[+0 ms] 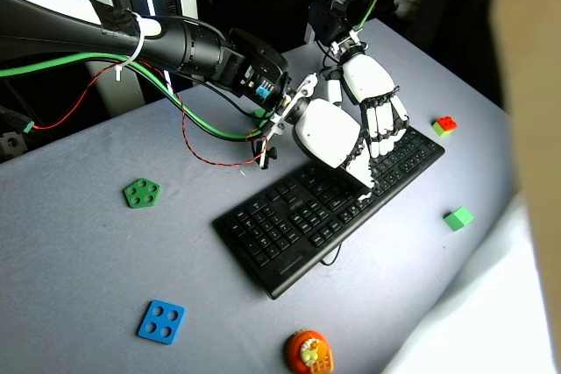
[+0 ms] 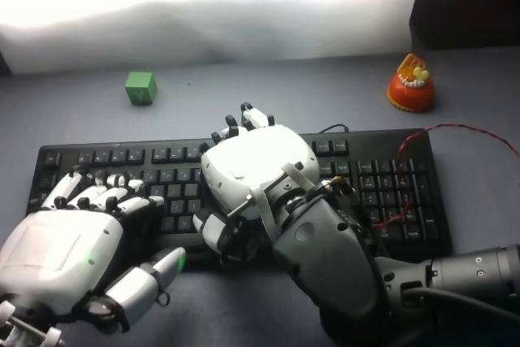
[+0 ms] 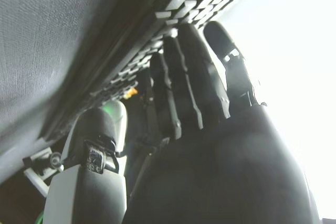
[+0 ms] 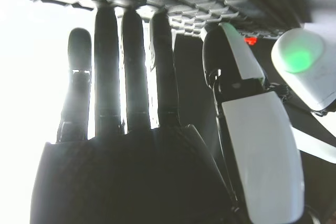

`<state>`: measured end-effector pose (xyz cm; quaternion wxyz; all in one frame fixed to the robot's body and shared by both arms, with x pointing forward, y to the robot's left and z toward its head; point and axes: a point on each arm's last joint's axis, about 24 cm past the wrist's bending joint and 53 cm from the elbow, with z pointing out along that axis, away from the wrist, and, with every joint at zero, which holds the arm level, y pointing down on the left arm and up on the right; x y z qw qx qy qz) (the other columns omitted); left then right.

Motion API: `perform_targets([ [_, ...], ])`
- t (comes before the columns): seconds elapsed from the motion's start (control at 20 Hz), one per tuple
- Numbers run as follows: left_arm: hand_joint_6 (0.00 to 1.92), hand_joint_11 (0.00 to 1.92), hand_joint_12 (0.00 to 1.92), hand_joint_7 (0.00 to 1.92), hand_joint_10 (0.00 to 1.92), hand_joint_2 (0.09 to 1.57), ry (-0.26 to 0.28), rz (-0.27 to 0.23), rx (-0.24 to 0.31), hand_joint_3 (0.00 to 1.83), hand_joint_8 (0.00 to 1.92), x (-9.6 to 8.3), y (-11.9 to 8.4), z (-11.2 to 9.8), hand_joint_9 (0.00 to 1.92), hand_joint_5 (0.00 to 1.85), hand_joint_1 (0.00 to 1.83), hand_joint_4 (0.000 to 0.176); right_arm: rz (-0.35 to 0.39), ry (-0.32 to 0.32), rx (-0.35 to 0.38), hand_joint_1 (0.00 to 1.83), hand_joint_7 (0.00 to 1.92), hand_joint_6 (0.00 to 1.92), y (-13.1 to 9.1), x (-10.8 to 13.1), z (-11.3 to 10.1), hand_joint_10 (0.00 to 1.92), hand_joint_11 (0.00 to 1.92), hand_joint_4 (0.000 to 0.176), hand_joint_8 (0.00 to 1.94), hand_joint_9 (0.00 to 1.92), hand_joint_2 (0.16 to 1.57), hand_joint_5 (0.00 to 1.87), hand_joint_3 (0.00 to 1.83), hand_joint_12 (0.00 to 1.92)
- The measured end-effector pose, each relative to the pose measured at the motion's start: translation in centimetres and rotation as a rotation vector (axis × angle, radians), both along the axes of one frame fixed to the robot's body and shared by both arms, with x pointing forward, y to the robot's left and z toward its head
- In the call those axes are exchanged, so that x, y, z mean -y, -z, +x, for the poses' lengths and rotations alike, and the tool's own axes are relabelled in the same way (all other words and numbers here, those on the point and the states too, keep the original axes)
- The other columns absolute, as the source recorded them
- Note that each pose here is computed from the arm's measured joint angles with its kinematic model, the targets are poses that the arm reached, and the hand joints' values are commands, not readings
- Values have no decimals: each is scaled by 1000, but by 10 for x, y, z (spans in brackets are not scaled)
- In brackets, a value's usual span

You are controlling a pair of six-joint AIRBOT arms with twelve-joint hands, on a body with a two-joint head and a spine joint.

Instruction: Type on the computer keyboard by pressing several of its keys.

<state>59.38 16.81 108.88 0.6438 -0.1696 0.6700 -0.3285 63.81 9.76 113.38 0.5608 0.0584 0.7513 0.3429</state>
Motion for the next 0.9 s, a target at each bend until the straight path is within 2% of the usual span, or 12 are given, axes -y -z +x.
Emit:
perform_targets([
  [0.3, 128, 0, 534, 608, 30, 1365, -2, -3, 6, 3, 37, 0, -2, 1, 364, 766, 166, 0, 5, 15, -21, 709, 743, 89, 3, 2, 0, 80, 0, 0, 22, 564, 1252, 930, 0, 1147],
  [0.35, 82, 0, 821, 443, 19, 1371, -2, -4, 5, 4, 12, 0, -2, 1, 343, 670, 164, 0, 5, 15, -24, 632, 674, 103, 4, 1, -1, 97, 42, 0, 4, 569, 1279, 984, 6, 1521],
  [0.4, 101, 0, 800, 404, 3, 1370, -2, -4, 5, 2, 4, 0, -2, 1, 305, 730, 176, 0, 6, 18, -27, 637, 638, 121, 4, 2, -1, 70, 8, 0, 0, 500, 1276, 1038, 3, 1566],
  [0.45, 102, 0, 782, 397, 0, 1369, 0, -4, 3, 1, 2, 1, -1, 0, 297, 744, 180, 0, 9, 21, -33, 637, 630, 124, 4, 2, -1, 65, 1, 0, 0, 485, 1276, 1048, 2, 1575],
  [0.5, 135, 0, 629, 425, 0, 1368, 0, -3, 2, 1, 9, 1, -1, 0, 249, 842, 184, 0, 11, 26, -41, 676, 649, 142, 5, 3, -1, 33, 0, 0, 5, 419, 1258, 1096, 0, 1399],
  [0.55, 116, 0, 619, 562, 43, 1361, 0, -4, 3, 0, 39, 1, -1, 1, 355, 812, 198, 0, 14, 29, -48, 654, 750, 133, 6, 3, -1, 74, 0, 0, 32, 526, 1268, 1063, 1, 1241],
  [0.65, 22, 0, 974, 659, 112, 1354, -2, -10, 4, 0, 48, 1, -2, 1, 532, 606, 241, 0, 17, 32, -50, 621, 807, 77, 6, 4, -1, 133, 0, 0, 31, 673, 1282, 909, 5, 1421],
  [0.7, 13, 0, 1206, 641, 136, 1360, 0, -10, 2, 0, 32, 1, -2, 1, 595, 505, 240, 0, 19, 34, -52, 599, 819, 31, 6, 4, 0, 204, 63, 0, 28, 793, 1296, 801, 9, 1555],
  [0.75, 2, 6, 1375, 574, 158, 1369, 1, -11, 3, 2, 8, 2, -3, 2, 631, 420, 224, 2, 19, 35, -53, 594, 832, 5, 6, 4, 0, 427, 215, 0, 16, 827, 1312, 692, 3, 1588],
  [0.85, 1, 104, 1455, 526, 178, 1367, 2, -10, 3, 1, 1, 2, -6, 4, 666, 376, 234, 22, 15, 33, -51, 531, 833, 0, 6, 4, -1, 922, 463, 0, 6, 715, 1339, 577, 5, 1651],
  [0.9, 26, 20, 1456, 531, 166, 1363, 2, -11, 6, 0, 3, 2, -8, 5, 630, 435, 241, 1, 15, 33, -48, 556, 829, 14, 5, 4, 0, 1049, 390, 0, 3, 605, 1330, 607, 0, 1710],
])
